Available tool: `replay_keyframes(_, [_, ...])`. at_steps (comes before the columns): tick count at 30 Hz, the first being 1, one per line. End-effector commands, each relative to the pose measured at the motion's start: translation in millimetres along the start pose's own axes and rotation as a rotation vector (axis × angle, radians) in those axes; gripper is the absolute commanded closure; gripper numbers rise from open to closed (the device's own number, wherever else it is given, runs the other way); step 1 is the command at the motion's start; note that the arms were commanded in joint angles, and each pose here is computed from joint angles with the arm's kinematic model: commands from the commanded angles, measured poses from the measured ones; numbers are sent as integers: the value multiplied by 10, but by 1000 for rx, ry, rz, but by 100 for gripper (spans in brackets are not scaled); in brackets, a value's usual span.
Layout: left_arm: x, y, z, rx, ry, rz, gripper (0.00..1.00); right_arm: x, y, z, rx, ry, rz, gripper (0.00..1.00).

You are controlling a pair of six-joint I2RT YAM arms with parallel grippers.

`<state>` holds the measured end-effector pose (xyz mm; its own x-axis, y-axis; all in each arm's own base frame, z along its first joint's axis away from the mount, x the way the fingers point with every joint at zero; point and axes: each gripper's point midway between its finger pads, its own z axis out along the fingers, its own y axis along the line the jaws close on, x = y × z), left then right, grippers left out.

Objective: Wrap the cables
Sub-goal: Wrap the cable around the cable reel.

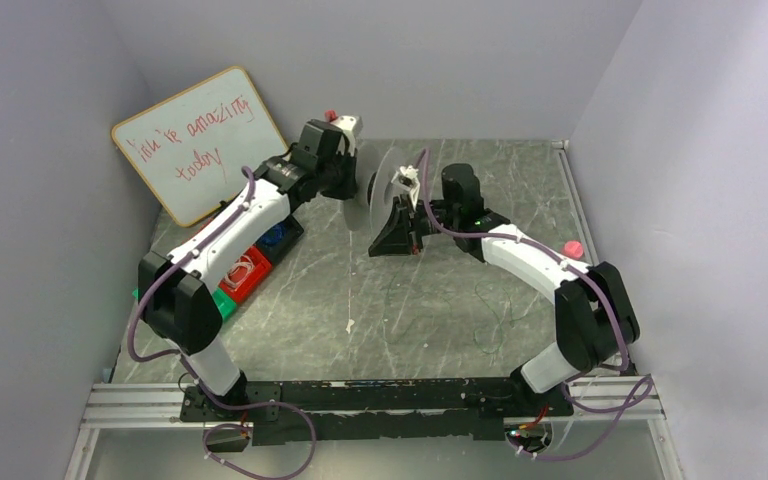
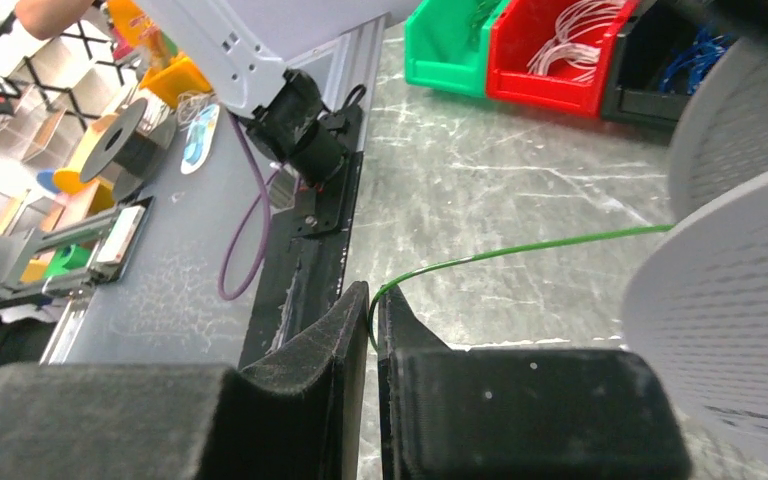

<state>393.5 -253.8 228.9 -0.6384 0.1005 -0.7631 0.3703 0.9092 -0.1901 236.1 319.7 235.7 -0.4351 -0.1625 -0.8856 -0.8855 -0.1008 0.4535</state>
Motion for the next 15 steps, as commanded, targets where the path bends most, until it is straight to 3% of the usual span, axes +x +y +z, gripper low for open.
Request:
replay_keyframes(1, [-638, -36, -292, 75, -165, -146, 98, 4, 140, 59, -108, 28, -58, 88])
replay_keyframes(7, [-884, -46, -632, 242, -202, -240, 98, 111, 146, 68, -167, 48, -22, 89])
replay_keyframes(15, [-1012, -66, -1064, 412, -243, -227, 98, 177, 61, 53, -184, 57, 10, 90])
